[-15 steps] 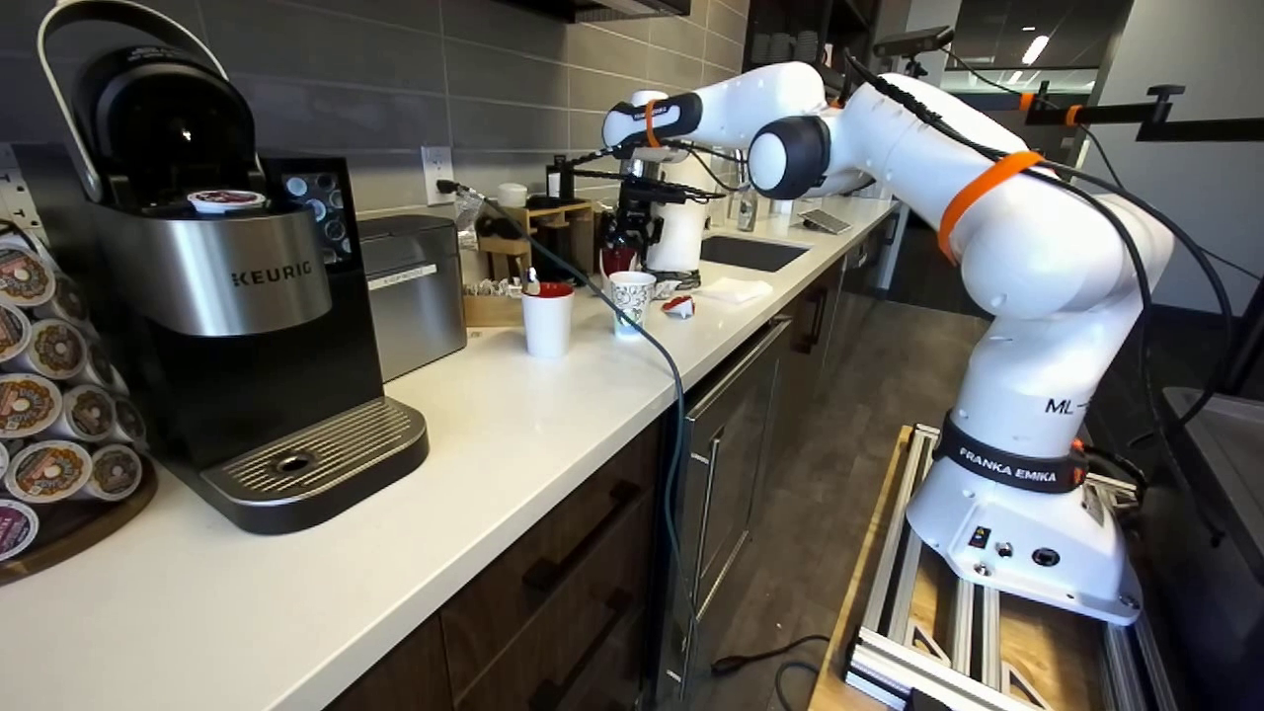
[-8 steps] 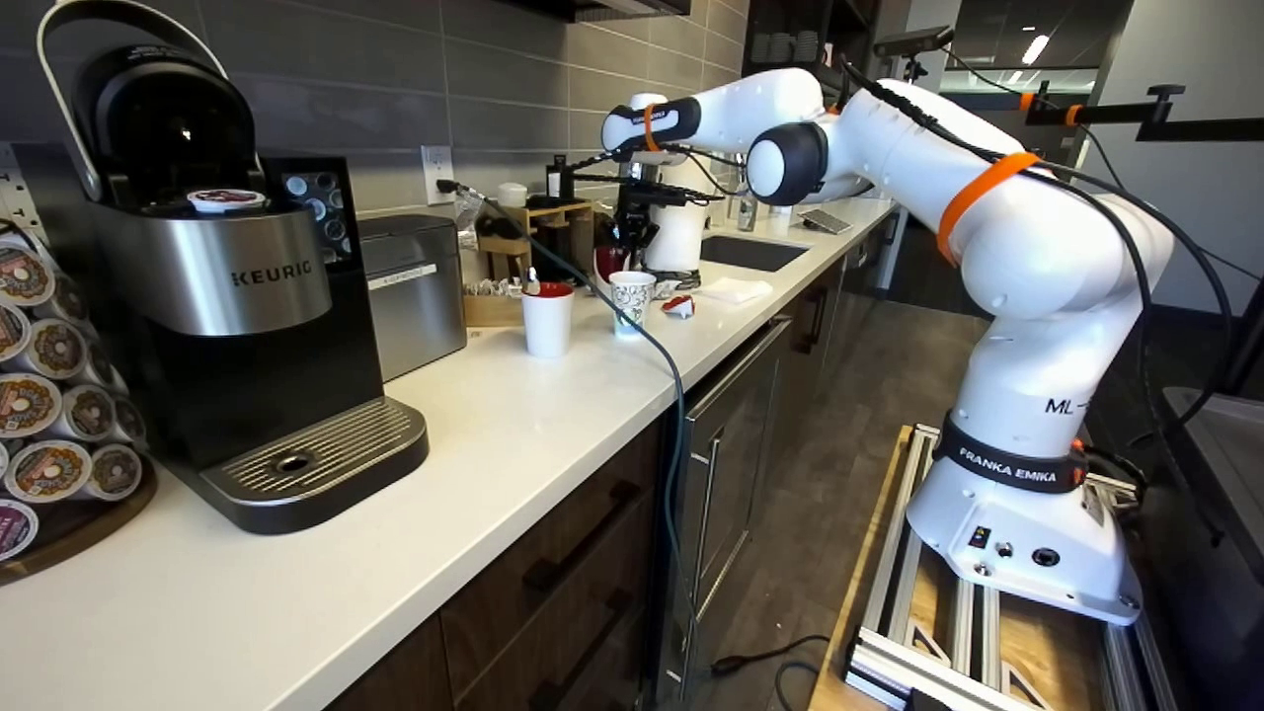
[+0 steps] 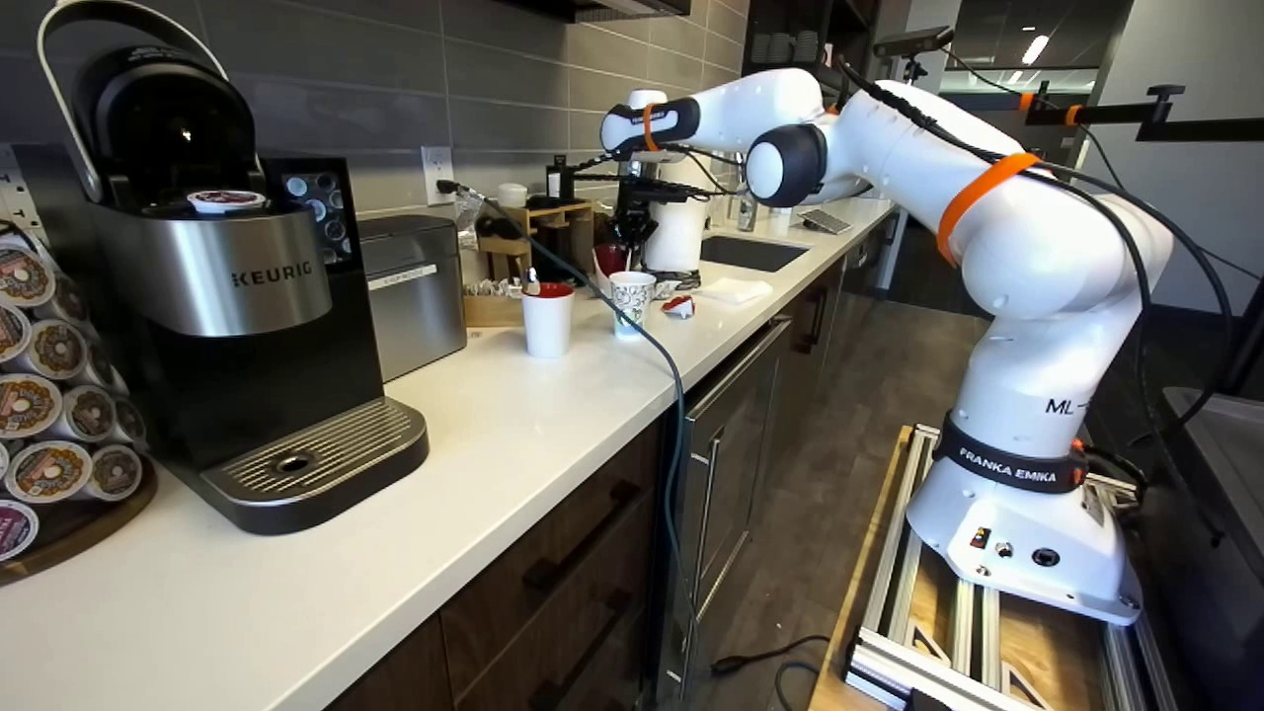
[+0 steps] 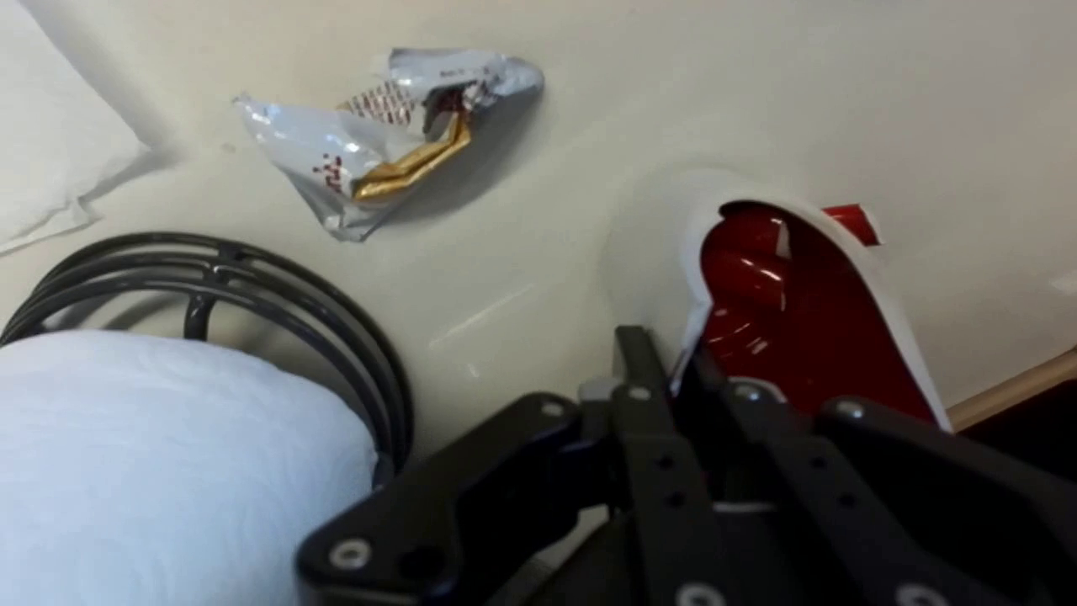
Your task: Pour out the contents from the broken cup
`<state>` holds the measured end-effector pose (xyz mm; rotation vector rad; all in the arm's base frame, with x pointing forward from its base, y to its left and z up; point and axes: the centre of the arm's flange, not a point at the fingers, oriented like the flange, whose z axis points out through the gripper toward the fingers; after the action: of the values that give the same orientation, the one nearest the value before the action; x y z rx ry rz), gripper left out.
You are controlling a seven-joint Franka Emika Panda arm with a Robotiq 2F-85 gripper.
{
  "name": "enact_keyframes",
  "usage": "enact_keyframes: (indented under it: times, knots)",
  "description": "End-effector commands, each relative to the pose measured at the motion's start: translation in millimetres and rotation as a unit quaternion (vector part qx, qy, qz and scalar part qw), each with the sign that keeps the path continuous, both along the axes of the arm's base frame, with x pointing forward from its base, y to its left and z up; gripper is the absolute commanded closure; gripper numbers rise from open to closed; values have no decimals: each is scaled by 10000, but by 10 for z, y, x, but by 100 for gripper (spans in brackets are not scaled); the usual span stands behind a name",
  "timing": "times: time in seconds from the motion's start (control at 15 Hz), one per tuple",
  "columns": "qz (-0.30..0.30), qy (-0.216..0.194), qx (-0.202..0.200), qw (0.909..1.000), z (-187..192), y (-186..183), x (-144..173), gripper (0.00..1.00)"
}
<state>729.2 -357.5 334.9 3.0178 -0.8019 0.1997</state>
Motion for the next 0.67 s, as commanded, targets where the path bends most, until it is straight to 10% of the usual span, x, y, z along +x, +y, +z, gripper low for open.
enact_keyframes:
  times: [0.0, 0.6]
  knots:
    - [110, -518, -369, 9979, 363, -72, -167, 97]
    - [1004, -560, -1695, 9788, 611, 137, -282, 97]
